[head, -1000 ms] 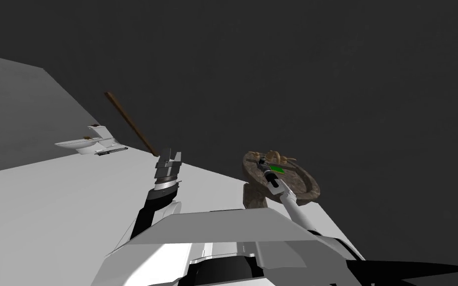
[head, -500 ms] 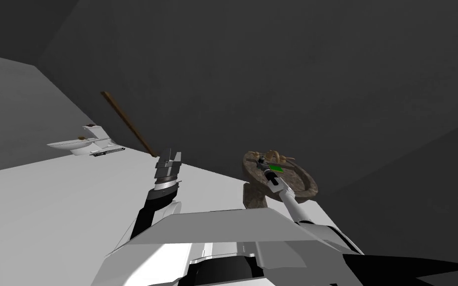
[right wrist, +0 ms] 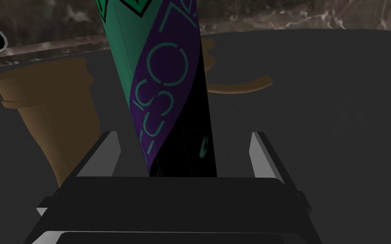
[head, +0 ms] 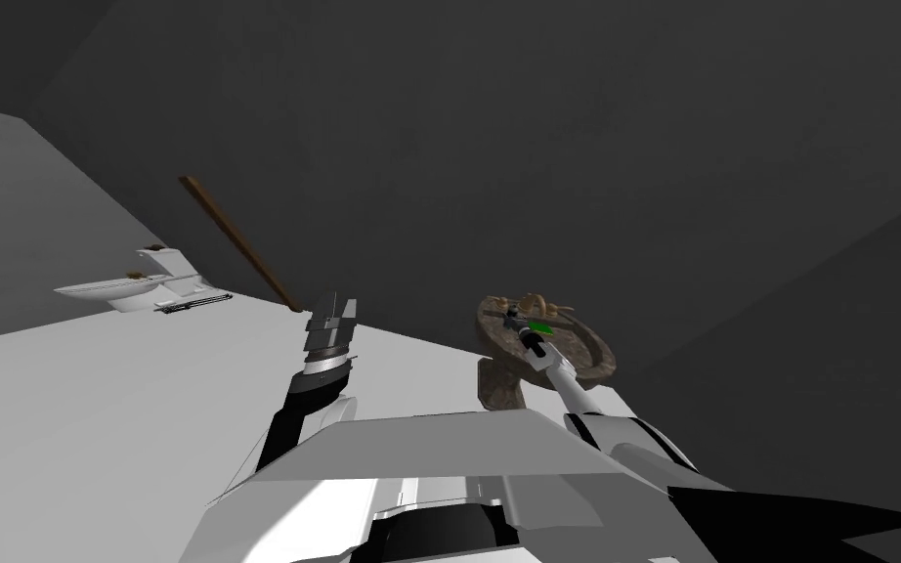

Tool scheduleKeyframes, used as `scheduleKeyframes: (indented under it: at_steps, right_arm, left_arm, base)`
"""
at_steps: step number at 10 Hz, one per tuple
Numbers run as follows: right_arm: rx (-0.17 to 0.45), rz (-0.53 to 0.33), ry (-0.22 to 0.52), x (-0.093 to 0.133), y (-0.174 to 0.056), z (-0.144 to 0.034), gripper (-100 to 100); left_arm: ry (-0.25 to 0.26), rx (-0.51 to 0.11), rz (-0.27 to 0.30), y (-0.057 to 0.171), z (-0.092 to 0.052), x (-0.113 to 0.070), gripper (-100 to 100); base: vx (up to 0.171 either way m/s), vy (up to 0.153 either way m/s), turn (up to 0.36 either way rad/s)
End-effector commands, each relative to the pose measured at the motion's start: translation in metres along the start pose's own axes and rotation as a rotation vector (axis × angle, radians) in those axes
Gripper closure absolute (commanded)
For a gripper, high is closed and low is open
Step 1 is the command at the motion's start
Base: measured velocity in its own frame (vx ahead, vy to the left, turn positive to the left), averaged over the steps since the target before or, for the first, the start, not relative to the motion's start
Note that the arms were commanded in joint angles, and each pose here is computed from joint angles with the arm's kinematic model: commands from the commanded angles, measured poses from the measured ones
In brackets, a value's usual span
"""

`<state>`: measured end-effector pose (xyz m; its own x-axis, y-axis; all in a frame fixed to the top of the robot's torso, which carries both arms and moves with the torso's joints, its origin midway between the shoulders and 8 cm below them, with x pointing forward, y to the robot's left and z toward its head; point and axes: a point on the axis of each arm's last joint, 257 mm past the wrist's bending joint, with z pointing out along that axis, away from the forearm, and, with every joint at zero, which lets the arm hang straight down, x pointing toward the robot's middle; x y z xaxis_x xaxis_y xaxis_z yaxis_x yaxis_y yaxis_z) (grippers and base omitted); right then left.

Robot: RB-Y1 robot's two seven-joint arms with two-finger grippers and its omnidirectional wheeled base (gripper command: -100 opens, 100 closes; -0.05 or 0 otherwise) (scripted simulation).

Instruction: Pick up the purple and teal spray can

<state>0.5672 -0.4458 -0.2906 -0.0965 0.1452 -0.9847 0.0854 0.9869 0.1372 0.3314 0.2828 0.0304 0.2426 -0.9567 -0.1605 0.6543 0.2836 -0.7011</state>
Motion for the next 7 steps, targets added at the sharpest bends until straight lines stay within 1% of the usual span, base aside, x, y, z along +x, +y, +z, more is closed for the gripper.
scheduleKeyframes:
  at_steps: [1, 2, 4, 5, 6, 7]
  right_arm:
    - [0.012, 0.005, 0.021, 0.009, -0.007, -0.001, -100]
    - [-0.018, -0.006, -0.018, -0.015, -0.002, 0.011, -100]
    - [0.005, 0.004, 0.018, 0.001, -0.011, 0.010, -100]
    - [-0.024, -0.007, -0.024, -0.025, -0.006, 0.022, -100]
    - [-0.019, -0.002, -0.018, -0.024, -0.007, 0.025, -100]
    - [-0.009, 0.001, -0.002, -0.016, -0.011, 0.023, -100]
  left_arm:
    - [0.000, 0.000, 0.000, 0.000, 0.000, 0.000, 0]
    - [0.000, 0.000, 0.000, 0.000, 0.000, 0.000, 0]
    - [0.000, 0.000, 0.000, 0.000, 0.000, 0.000, 0]
    - [0.000, 0.000, 0.000, 0.000, 0.000, 0.000, 0]
    - [0.000, 0.000, 0.000, 0.000, 0.000, 0.000, 0]
    - [0.000, 0.000, 0.000, 0.000, 0.000, 0.000, 0]
  base:
    - [-0.008, 0.021, 0.011]
    - [-0.015, 0.039, -0.091]
    - [-0.010, 0.033, -0.024]
    - [-0.022, 0.040, -0.102]
    - [-0.027, 0.041, -0.062]
    - [-0.013, 0.018, 0.008]
